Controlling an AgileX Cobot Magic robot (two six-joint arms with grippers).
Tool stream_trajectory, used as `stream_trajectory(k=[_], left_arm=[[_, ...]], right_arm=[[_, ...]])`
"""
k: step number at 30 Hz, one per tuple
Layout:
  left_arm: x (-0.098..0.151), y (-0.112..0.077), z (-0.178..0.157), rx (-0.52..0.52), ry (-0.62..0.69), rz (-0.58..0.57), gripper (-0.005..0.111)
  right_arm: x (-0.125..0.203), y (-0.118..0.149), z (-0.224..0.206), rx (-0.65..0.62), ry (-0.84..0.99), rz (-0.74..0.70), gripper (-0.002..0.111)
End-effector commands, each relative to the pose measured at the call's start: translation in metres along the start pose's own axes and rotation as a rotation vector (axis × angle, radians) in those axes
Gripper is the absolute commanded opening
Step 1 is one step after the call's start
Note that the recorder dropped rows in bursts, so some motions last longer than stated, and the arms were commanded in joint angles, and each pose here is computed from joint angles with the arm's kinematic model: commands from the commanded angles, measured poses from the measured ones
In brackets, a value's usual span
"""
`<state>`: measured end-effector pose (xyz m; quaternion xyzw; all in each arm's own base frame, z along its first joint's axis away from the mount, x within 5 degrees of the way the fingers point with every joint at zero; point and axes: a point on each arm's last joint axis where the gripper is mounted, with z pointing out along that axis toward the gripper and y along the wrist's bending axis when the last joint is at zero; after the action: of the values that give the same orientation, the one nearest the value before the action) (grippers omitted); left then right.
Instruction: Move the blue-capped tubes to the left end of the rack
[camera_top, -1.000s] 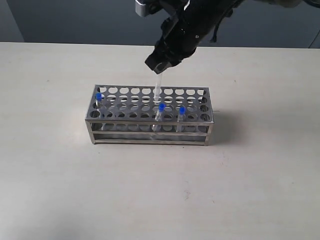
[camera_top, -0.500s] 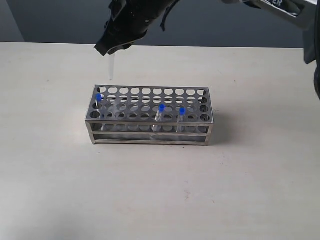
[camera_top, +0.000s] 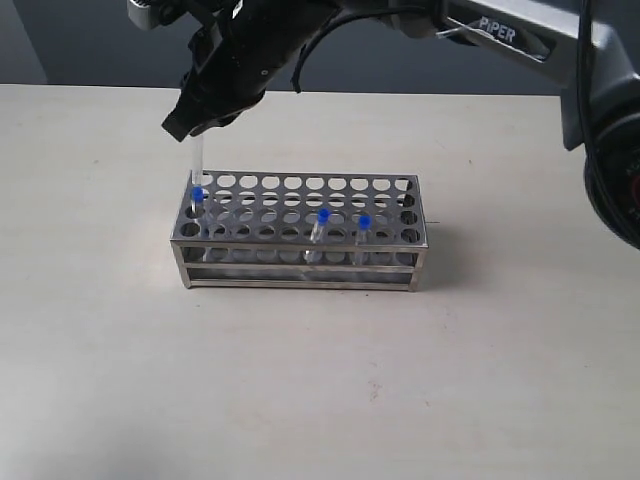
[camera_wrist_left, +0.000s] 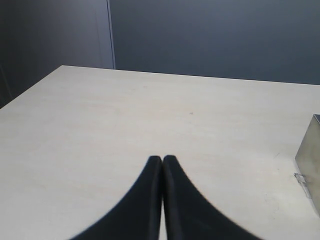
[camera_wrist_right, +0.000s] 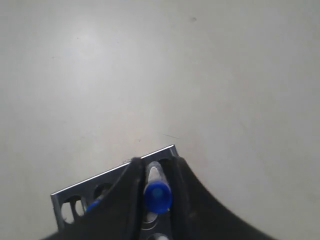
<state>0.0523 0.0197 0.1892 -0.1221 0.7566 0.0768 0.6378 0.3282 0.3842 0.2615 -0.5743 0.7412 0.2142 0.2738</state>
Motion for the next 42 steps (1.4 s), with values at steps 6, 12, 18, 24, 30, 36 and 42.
stream_trajectory(k=[6, 12, 18, 24, 30, 36, 42], left_arm=[[0.000, 0.000, 0.000, 0.002, -0.003, -0.001, 0.001], [0.000, 0.000, 0.000, 0.002, -0.003, -0.001, 0.001], [0.000, 0.000, 0.000, 0.002, -0.003, -0.001, 0.001], [0.000, 0.000, 0.000, 0.002, -0.003, -0.001, 0.001], [0.000, 0.000, 0.000, 0.002, -0.003, -0.001, 0.001], [0.000, 0.000, 0.000, 0.002, -0.003, -0.001, 0.001], [0.000, 0.000, 0.000, 0.002, -0.003, -0.001, 0.001]], right_arm=[[0.007, -0.006, 0.013, 0.029, 0.023, -0.022, -0.001], [0.009, -0.009, 0.020, 0.044, 0.016, -0.020, -0.001], [0.018, -0.013, 0.041, 0.042, 0.015, 0.006, -0.001], [0.024, -0.014, 0.056, 0.026, 0.007, 0.040, 0.004], [0.022, -0.013, 0.057, 0.036, 0.000, 0.030, 0.043], [0.007, -0.019, 0.025, 0.079, -0.065, 0.022, 0.045], [-0.011, -0.033, -0.048, 0.127, -0.169, 0.029, 0.045]])
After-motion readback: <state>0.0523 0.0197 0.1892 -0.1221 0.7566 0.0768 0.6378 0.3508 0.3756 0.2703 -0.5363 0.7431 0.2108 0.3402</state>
